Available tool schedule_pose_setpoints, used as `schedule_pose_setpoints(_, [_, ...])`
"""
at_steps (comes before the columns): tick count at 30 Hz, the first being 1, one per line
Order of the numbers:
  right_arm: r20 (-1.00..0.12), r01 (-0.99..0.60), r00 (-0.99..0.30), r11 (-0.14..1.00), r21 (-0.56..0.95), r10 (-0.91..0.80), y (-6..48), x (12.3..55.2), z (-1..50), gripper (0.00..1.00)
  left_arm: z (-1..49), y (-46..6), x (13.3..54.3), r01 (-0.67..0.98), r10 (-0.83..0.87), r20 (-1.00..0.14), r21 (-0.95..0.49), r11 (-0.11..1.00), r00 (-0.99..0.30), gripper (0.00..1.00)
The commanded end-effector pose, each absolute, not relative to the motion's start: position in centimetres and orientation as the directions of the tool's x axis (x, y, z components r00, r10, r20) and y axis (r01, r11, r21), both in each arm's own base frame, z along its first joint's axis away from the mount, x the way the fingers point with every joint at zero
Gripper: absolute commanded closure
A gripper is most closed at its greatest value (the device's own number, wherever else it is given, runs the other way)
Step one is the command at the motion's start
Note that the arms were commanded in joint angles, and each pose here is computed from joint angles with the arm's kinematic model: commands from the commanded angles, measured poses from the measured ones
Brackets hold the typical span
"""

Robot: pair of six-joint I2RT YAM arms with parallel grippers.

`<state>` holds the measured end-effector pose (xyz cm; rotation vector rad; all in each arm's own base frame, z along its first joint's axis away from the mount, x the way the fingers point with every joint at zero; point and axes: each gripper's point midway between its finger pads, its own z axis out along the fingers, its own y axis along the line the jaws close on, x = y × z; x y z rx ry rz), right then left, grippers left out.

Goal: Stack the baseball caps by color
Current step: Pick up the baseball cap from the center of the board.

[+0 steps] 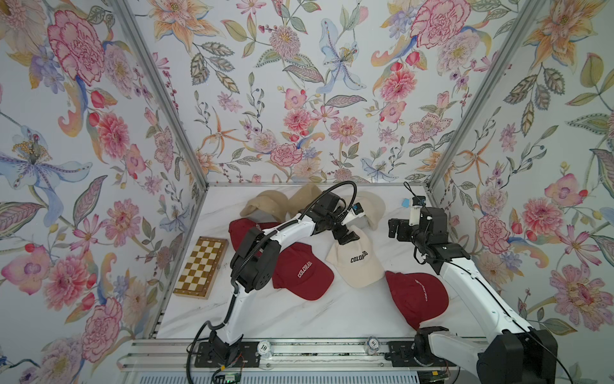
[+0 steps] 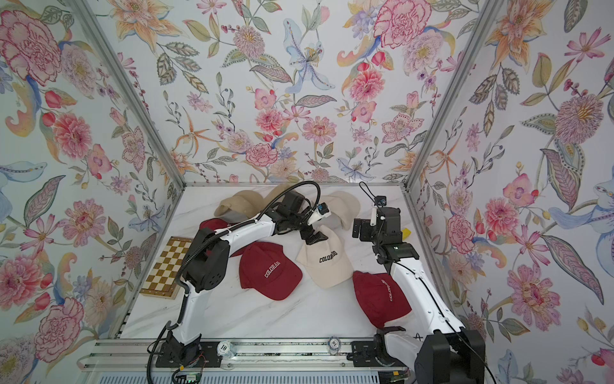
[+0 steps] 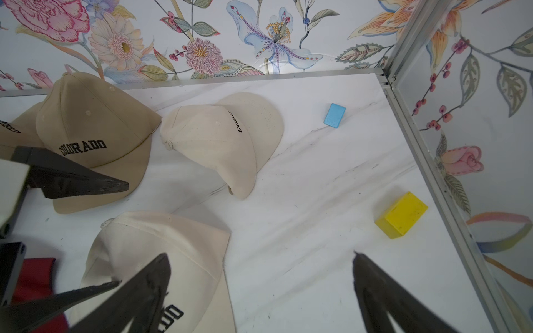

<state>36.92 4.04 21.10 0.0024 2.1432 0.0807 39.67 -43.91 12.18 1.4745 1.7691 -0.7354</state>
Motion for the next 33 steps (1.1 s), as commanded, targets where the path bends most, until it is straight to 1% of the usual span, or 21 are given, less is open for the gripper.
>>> schedule_pose_setpoints(1, [-0.85, -0.033, -0.524, 0.996, 0.083, 0.053, 4.2, 37.5, 21.8, 0.01, 10.8, -43.8, 38.0, 0.989, 0.594, -0.791, -0.098, 0.107, -0.143, 0.06])
schedule_pose_setpoints(11, [-0.847, -0.034, -0.529, 0.995, 0.09, 0.059, 4.3, 37.3, 21.3, 0.01, 9.3, -42.1, 38.7, 0.973, 0.639, -0.734, -0.162, 0.163, -0.23, 0.17])
schedule_pose_setpoints(17, [-0.845, -0.036, -0.531, 0.994, 0.099, 0.065, 4.4, 37.2, 21.0, 0.01, 8.6, -41.2, 38.6, 0.964, 0.661, -0.702, -0.184, 0.192, -0.266, 0.2])
schedule_pose_setpoints(19, [-0.845, -0.036, -0.53, 0.994, 0.102, 0.068, 4.4, 37.2, 20.9, 0.01, 8.4, -41.0, 38.5, 0.961, 0.662, -0.697, -0.194, 0.197, -0.276, 0.24])
schedule_pose_setpoints(21, [-0.845, -0.036, -0.531, 0.994, 0.105, 0.07, 4.5, 37.2, 20.8, 0.01, 8.4, -40.9, 38.3, 0.96, 0.662, -0.695, -0.2, 0.198, -0.281, 0.32])
schedule_pose_setpoints(26, [-0.843, -0.039, -0.533, 0.993, 0.113, 0.074, 4.6, 37.2, 20.6, 0.01, 9.1, -40.9, 38.6, 0.958, 0.655, -0.699, -0.203, 0.203, -0.287, 0.69])
schedule_pose_setpoints(32, [-0.845, -0.047, -0.529, 0.992, 0.121, 0.078, 4.8, 37.1, 20.8, 0.01, 12.7, -41.3, 39.6, 0.961, 0.614, -0.741, -0.173, 0.218, -0.273, 0.99])
schedule_pose_setpoints(33, [-0.844, -0.054, -0.531, 0.991, 0.125, 0.078, 4.9, 37.1, 20.8, 0.01, 13.6, -41.3, 39.8, 0.96, 0.604, -0.75, -0.168, 0.222, -0.271, 1.0])
